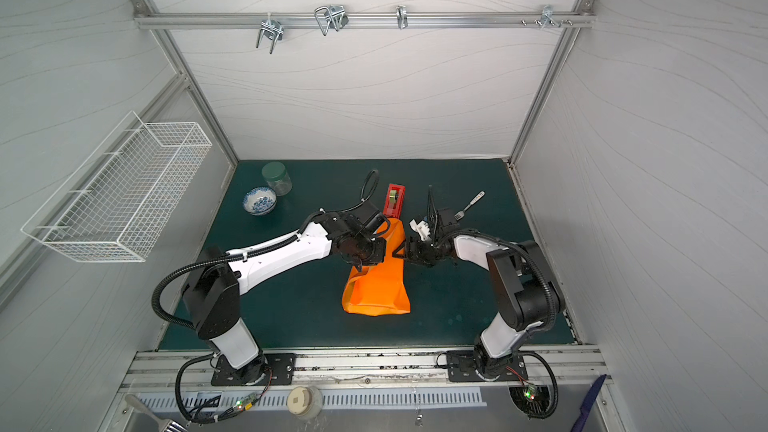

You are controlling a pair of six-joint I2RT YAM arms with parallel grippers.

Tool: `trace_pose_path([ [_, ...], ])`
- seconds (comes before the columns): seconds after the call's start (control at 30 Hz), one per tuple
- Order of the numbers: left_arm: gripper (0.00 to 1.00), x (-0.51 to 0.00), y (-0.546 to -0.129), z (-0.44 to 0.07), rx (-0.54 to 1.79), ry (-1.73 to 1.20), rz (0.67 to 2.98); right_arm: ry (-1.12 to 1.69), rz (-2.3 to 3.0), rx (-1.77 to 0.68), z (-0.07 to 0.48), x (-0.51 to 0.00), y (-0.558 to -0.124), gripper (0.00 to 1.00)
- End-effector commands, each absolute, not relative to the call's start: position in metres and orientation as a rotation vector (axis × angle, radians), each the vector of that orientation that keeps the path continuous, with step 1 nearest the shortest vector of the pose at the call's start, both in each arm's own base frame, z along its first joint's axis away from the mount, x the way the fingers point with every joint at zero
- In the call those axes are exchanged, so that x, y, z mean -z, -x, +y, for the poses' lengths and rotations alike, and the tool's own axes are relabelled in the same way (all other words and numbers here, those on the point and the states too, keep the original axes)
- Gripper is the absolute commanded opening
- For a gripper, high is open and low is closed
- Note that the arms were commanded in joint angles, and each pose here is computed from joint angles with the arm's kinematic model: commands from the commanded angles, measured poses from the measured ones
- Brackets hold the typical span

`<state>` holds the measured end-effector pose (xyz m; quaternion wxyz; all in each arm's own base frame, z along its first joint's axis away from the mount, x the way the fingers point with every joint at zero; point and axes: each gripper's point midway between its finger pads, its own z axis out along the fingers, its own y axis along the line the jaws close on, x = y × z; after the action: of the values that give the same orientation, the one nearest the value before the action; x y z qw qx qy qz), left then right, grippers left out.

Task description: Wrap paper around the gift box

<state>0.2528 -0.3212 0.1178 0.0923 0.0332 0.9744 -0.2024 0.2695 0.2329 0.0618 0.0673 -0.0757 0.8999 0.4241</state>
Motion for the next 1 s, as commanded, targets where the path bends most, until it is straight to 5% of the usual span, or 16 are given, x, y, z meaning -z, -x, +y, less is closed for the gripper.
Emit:
trace_pose_path([
  [0.0,0.02,-0.138,-0.258,-0.35,0.824,-0.012,2.817,0.159,2.901,-1.129,0.216,-0.023,-0.242,0.71],
  [0.47,0.11,-0.126,-0.242,-0.332,0.617,-0.229,2.957,0.158,2.903,-1.138,0.217,-0.023,-0.241,0.71],
  [0.97,0.03,-0.137,-0.251,-0.347,0.799,-0.058,2.903,0.156,2.901,-1.137,0.216,-0.024,-0.24,0.71],
])
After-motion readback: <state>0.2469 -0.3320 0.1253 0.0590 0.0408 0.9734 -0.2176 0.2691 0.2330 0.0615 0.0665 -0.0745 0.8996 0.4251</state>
